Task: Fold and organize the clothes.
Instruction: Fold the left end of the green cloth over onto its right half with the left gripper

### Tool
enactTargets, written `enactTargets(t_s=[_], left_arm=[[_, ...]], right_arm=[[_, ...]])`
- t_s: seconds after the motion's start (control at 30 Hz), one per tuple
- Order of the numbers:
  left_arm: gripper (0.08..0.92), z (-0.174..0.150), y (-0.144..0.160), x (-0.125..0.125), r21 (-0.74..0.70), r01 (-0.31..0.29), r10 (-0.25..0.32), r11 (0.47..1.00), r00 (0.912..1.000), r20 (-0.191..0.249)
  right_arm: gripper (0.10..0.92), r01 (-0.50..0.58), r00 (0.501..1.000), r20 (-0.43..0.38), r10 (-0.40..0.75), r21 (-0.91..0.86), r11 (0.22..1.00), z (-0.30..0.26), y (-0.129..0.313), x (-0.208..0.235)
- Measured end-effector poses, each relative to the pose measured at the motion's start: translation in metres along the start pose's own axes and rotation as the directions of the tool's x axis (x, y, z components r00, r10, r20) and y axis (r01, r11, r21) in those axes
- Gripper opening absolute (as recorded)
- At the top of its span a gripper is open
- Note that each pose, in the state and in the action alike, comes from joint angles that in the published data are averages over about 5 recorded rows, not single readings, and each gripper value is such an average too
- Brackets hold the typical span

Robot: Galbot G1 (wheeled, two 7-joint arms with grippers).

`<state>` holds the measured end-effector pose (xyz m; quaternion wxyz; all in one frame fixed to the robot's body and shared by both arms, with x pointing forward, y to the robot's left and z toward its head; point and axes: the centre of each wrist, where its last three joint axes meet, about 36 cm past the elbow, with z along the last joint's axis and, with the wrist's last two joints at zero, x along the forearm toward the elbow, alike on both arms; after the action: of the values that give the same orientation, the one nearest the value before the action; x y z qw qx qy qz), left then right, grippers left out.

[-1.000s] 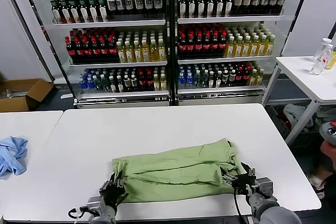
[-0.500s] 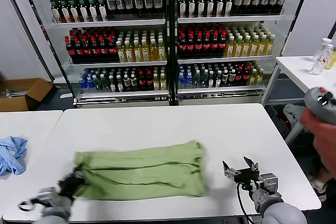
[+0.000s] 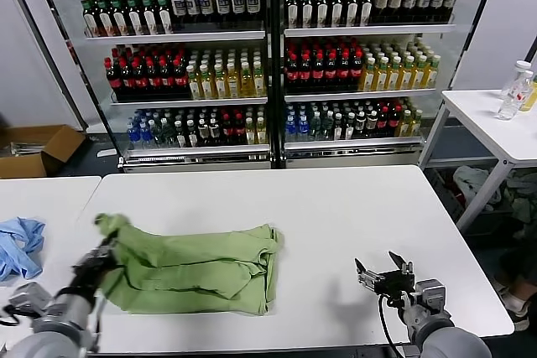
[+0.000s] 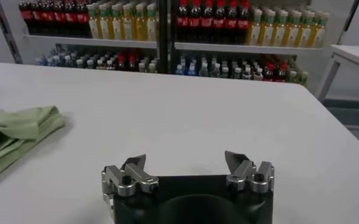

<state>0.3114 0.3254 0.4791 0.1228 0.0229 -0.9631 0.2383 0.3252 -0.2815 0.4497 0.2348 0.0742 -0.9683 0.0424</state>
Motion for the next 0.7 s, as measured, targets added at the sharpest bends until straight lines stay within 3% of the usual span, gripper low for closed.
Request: enactTargets(t_s=[0.1, 0.23, 0.47, 0.7], left_arm=[[0.102, 0.015, -0.025, -0.003, 0.118, -0.077, 0.081, 0.99, 0.9964, -0.027], [0.102, 0.036, -0.053, -0.012, 0.245, -0.144, 0.163, 0.959, 0.9848, -0.059], [0.111, 0.075, -0.09, -0.039, 0.314, -0.173, 0.222, 0.933, 0.9668, -0.127], [0.289, 0.103, -0.119, -0.049, 0.25, -0.224, 0.274, 0.942, 0.9435, -0.187]], right_arm=[[0.823, -0.001, 1.0, 0.002, 0.001, 0.002, 1.0, -0.001, 0.0, 0.002], [0.823, -0.001, 1.0, 0.006, 0.001, 0.0, 1.0, -0.001, 0.0, 0.003], [0.823, -0.003, 1.0, 0.01, 0.003, -0.007, 1.0, -0.002, 0.0, 0.003], [0.823, -0.009, 1.0, 0.009, 0.009, -0.012, 1.0, -0.001, -0.001, 0.0]])
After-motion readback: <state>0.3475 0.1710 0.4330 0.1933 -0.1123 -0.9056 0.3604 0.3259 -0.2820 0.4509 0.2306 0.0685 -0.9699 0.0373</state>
